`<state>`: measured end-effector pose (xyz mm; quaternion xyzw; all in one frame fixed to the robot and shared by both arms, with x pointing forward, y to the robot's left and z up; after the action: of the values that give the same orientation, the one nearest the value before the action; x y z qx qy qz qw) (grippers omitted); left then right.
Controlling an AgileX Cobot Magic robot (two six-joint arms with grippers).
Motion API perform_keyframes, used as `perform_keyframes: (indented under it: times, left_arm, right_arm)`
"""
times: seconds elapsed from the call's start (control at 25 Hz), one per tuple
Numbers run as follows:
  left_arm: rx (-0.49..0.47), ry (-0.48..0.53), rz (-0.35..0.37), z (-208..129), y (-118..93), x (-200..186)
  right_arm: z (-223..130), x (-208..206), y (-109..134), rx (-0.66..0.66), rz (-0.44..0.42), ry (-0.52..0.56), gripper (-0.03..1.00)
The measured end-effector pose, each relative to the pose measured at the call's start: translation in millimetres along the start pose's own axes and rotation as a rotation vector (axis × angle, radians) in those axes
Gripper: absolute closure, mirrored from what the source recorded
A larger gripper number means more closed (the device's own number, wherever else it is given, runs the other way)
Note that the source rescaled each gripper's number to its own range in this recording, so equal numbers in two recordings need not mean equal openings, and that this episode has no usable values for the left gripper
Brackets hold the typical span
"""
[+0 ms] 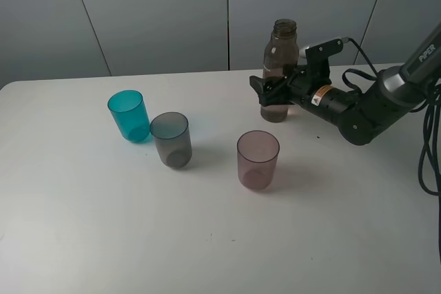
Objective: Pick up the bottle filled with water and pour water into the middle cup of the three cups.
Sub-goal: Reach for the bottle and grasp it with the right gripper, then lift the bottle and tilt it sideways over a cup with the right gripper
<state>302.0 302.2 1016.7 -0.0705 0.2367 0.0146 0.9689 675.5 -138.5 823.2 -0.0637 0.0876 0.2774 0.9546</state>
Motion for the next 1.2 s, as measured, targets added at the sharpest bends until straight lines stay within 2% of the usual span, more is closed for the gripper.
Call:
perform_keyframes:
  times: [0.08, 0.64, 0.88, 1.2]
  left_arm:
    - [0.000, 0.000, 0.000, 0, 0, 0]
    - [0.000, 0.000, 0.000, 0, 0, 0]
    - [-0.003, 0.000, 0.000, 0, 0, 0]
    - [-0.003, 0.000, 0.000, 0, 0, 0]
  right_arm:
    - [0, 0, 0, -0.002, -0.002, 0.000, 0.95]
    - [0, 0, 1, -0.014, 0.007, 0.019, 0.95]
    - [7, -3, 5, -0.062, 0.043, 0.081, 0.95]
    - [54, -12, 0, -0.119, 0.018, 0.078, 0.96]
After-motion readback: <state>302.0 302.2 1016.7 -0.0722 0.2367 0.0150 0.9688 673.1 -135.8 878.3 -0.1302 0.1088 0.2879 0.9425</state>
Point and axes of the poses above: a point on each arm's last joint axis where the gripper is mounted, x pointing out along that axis toward the gripper, y along the wrist's bending axis when the last joint is at zero, z = x × y, the point moved 8 cm from there along x, pointing out along that axis toward the gripper, and after that the axes turned 8 degrees about -x, right-handed, at the moved point
